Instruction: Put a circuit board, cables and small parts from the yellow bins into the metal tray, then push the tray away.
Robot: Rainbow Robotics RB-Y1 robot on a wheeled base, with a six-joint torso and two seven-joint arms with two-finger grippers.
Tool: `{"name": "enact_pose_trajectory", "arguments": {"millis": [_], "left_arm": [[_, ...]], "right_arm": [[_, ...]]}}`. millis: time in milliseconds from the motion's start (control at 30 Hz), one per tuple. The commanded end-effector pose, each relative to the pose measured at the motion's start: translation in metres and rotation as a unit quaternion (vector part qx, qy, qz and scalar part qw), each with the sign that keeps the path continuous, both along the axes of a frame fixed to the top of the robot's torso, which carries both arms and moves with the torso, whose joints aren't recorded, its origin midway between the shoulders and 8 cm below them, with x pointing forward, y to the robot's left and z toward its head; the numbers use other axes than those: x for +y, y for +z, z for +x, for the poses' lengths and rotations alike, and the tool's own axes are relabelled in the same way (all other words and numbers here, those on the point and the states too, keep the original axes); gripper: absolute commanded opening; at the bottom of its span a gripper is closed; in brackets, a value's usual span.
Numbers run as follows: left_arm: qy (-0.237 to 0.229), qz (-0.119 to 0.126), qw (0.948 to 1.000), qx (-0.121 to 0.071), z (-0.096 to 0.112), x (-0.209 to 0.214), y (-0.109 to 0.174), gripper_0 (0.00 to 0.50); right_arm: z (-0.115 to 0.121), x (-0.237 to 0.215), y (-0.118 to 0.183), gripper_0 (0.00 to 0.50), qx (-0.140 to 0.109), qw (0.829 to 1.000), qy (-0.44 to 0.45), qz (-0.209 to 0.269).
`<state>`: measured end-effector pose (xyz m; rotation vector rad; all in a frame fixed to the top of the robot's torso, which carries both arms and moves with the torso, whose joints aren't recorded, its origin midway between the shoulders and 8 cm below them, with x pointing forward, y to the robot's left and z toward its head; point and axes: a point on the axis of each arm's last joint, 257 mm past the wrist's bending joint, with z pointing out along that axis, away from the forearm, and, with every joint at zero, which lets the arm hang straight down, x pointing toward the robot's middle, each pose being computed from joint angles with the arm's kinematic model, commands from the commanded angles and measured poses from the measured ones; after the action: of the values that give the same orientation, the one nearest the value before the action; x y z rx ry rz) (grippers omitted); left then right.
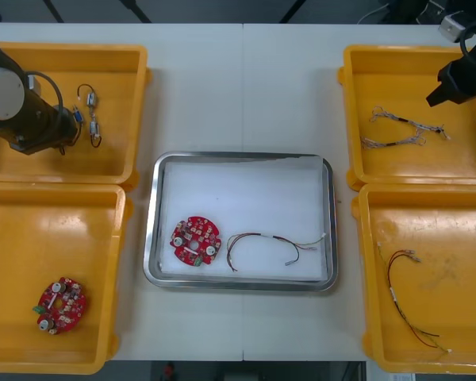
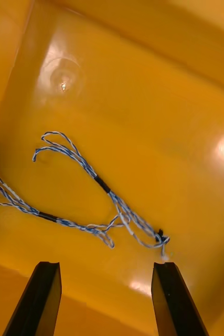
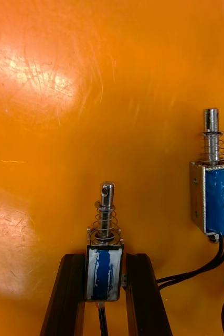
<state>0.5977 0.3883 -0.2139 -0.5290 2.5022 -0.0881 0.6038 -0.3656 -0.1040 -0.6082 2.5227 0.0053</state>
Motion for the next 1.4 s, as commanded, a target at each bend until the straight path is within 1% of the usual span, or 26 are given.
{"name": "enact_pose_trajectory", "arguments": {"millis": [33, 67, 133, 167, 200, 300, 367, 467, 500, 567, 600, 667, 767, 833, 900, 1033, 1167, 1333, 1400], "left_arm": [[0.019, -0.009, 0.9998, 0.005, -0.004, 0.003, -0.009, 0.036], [0.019, -0.009, 0.9998, 0.005, -0.004, 0.004, -0.009, 0.057], [0.018, -0.008, 0.9998, 0.005, -0.004, 0.004, -0.009, 0.149], [0.018, -0.008, 0.9998, 0.004, -0.004, 0.004, -0.008, 0.172], [0.018, -0.006, 0.9998, 0.003, -0.004, 0.004, -0.008, 0.241], [0.017, -0.003, 0.9998, -0.003, -0.001, 0.005, -0.005, 0.337], [0.016, 0.001, 0.9998, -0.009, 0.001, 0.007, -0.004, 0.346], [0.014, 0.005, 0.9998, -0.014, 0.004, 0.007, -0.002, 0.357], [0.015, 0.003, 0.9997, -0.017, 0.005, 0.007, 0.0, 0.374], [0.016, -0.001, 0.9997, -0.02, 0.006, 0.007, 0.004, 0.384], [0.019, -0.005, 0.9995, -0.024, 0.008, 0.008, 0.008, 0.386], [0.022, -0.009, 0.9993, -0.028, 0.01, 0.009, 0.014, 0.387], [0.029, -0.018, 0.9988, -0.035, 0.012, 0.011, 0.026, 0.391], [0.027, -0.017, 0.9989, -0.035, 0.011, 0.011, 0.028, 0.39], [0.026, -0.016, 0.999, -0.033, 0.01, 0.011, 0.028, 0.391], [0.025, -0.014, 0.999, -0.035, 0.011, 0.012, 0.029, 0.389], [0.022, -0.01, 0.9992, -0.03, 0.009, 0.012, 0.025, 0.387], [0.017, 0.008, 0.9997, -0.017, 0.004, 0.015, 0.012, 0.382], [0.016, 0.013, 0.9997, -0.015, 0.003, 0.016, 0.01, 0.382]], "right_arm": [[0.028, 0.011, 0.034, 0.5, -0.048, 0.997, 0.045, -0.041], [0.03, 0.011, 0.034, 0.5, -0.052, 0.996, 0.054, -0.048], [0.037, 0.011, 0.028, 0.5, -0.06, 0.993, 0.078, -0.07], [0.039, 0.011, 0.028, 0.5, -0.062, 0.992, 0.085, -0.076], [0.042, 0.011, 0.023, 0.5, -0.067, 0.989, 0.098, -0.087], [0.05, 0.012, 0.017, 0.5, -0.079, 0.983, 0.129, -0.108], [0.053, 0.012, 0.013, 0.5, -0.085, 0.977, 0.151, -0.123], [0.055, 0.014, 0.003, 0.5, -0.088, 0.968, 0.186, -0.143], [0.055, 0.015, 0.0, 0.5, -0.089, 0.965, 0.198, -0.149], [0.054, 0.016, -0.005, 0.5, -0.088, 0.96, 0.216, -0.157], [0.054, 0.019, -0.008, 0.5, -0.088, 0.956, 0.23, -0.16], [0.052, 0.021, -0.013, 0.5, -0.085, 0.954, 0.238, -0.16], [0.048, 0.026, -0.021, 0.5, -0.077, 0.955, 0.243, -0.153], [0.046, 0.026, -0.025, 0.5, -0.073, 0.958, 0.238, -0.142], [0.043, 0.022, -0.031, 0.5, -0.069, 0.965, 0.224, -0.12], [0.041, 0.016, -0.037, 0.5, -0.067, 0.972, 0.203, -0.096], [0.044, 0.015, -0.04, 0.5, -0.072, 0.974, 0.195, -0.096], [0.057, 0.021, -0.041, 0.5, -0.094, 0.971, 0.19, -0.106], [0.06, 0.021, -0.042, 0.5, -0.098, 0.972, 0.187, -0.107]]}}
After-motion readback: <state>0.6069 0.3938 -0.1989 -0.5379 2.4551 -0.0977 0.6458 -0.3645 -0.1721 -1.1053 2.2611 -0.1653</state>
